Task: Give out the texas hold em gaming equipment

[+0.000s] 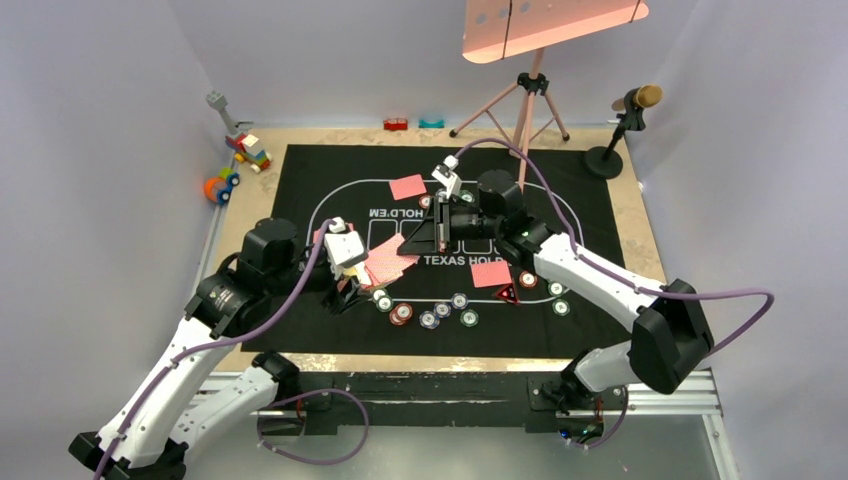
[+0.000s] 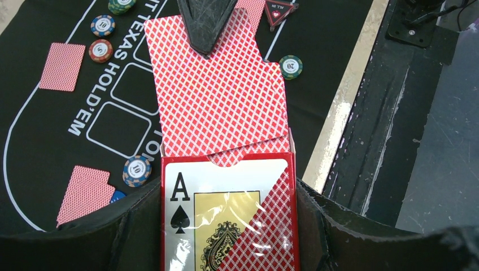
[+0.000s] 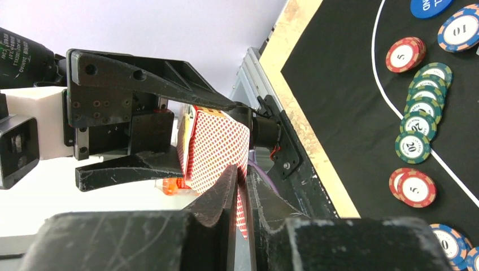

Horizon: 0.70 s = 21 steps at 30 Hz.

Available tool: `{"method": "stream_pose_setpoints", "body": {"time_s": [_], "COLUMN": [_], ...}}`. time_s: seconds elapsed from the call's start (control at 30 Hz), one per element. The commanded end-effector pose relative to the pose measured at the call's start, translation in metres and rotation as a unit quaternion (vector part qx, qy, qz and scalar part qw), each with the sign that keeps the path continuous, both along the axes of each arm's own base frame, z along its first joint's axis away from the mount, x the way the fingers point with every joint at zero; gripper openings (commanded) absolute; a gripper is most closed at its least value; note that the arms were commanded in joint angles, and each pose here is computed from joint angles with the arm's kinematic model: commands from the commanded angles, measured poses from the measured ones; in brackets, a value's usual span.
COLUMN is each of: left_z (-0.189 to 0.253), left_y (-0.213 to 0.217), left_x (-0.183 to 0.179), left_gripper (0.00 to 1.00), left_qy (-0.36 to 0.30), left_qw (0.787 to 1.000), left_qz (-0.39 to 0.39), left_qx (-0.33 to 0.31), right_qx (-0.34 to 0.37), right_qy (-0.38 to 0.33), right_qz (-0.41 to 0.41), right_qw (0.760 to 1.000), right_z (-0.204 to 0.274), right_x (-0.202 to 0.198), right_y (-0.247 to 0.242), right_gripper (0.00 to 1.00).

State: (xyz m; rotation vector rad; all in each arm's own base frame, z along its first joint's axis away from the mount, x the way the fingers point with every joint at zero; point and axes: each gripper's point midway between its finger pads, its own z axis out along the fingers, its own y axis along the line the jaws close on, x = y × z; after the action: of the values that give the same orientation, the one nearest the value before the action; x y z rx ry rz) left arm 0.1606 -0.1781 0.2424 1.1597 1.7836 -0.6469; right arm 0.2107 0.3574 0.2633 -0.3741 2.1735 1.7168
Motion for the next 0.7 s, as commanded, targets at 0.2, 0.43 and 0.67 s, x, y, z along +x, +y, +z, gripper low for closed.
{"method": "stream_pose_setpoints", "body": {"time_s": [0.2, 0.43, 0.67], "left_z": [0.031, 0.026, 0.022], "left_y": [-0.007, -0.006, -0.003], "left_x": [0.003, 0.001, -0.004], "left_gripper": [0.21, 0.21, 0.19], "left_qy": [-0.041, -0.038, -0.027], "left_qw": [0.998, 0.998, 0.998], "left_qz": [-0.006, -0.003, 0.003], "left_qx": [-0.045, -0.047, -0.049], "right_qx": [0.013, 0.033, 0.034], "right_qy": [-0.038, -0.06, -0.061], "right_qz": [-0.016, -0.046, -0.077], "right_qw": [0.999, 0.997, 0.995], "right_z": [0.039, 0.066, 0.059], "right_x": [0.012, 0.038, 0.089], "right_y": [-0.023, -0.04, -0.038], "right_gripper": [0.1, 0.09, 0.07]}}
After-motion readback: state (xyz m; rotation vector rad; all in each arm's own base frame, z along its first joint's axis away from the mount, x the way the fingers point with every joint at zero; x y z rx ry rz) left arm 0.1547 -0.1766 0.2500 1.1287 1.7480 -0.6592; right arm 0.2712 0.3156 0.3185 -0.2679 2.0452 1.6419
